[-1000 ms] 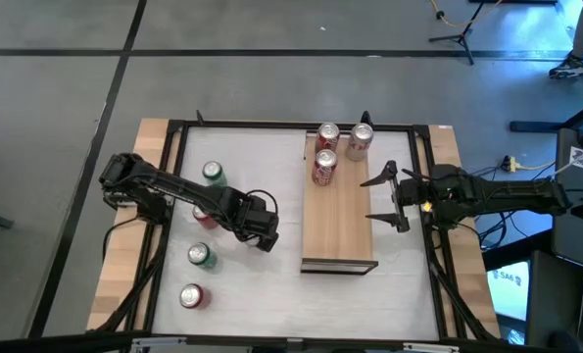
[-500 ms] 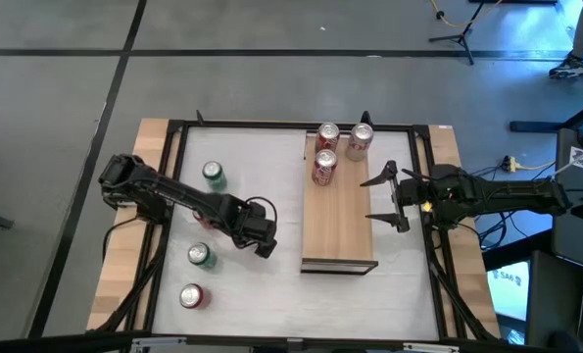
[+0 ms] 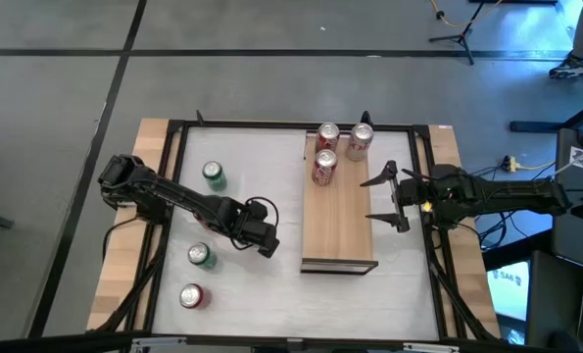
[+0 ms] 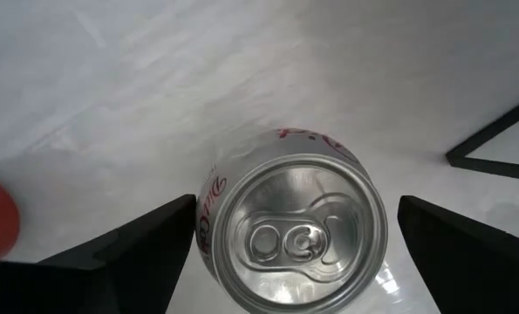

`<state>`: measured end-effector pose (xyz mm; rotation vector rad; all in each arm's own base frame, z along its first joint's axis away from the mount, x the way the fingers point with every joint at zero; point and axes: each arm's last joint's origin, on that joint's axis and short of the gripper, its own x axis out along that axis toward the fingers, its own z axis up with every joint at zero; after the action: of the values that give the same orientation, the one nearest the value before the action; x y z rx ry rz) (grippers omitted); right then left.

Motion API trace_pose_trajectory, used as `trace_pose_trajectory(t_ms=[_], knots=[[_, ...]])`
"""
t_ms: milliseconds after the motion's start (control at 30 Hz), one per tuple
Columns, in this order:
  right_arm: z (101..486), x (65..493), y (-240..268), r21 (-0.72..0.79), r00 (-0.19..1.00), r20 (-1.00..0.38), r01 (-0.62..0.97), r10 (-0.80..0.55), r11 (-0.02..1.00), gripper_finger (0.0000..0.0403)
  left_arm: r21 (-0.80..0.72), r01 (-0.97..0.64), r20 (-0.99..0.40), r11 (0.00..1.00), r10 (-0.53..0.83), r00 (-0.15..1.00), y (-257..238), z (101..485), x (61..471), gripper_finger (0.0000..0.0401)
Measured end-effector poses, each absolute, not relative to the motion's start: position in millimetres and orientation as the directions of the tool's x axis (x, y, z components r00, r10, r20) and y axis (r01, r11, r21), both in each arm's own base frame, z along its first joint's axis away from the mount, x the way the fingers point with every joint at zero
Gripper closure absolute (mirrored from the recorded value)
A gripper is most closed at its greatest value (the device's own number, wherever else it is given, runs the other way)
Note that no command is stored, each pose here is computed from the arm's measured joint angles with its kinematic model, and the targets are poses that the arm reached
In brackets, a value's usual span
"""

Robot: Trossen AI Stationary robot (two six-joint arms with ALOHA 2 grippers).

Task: Place canned beverage on shelf
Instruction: Put the silver soda can on the shelf aligned with the other silver soda can

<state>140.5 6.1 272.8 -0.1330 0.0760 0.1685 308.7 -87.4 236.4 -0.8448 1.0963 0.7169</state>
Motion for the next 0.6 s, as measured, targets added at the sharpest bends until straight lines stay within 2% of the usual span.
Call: trace_pose_trajectory(t_ms=[267, 600], knots=[[272.8, 140.5, 6.1, -0.126, 0.983, -0.086, -0.172, 0.162, 0.977, 0.0017, -0.22, -0.837, -0.948, 0.501, 0.092, 0.304, -87.1, 236.4, 308.7, 0.0022], [272.8, 140.5, 6.1, -0.125, 0.983, -0.086, -0.172, 0.162, 0.977, 0.0017, -0.213, -0.839, -0.95, 0.501, 0.094, 0.298, -87.2, 234.7, 309.1, 0.0055]])
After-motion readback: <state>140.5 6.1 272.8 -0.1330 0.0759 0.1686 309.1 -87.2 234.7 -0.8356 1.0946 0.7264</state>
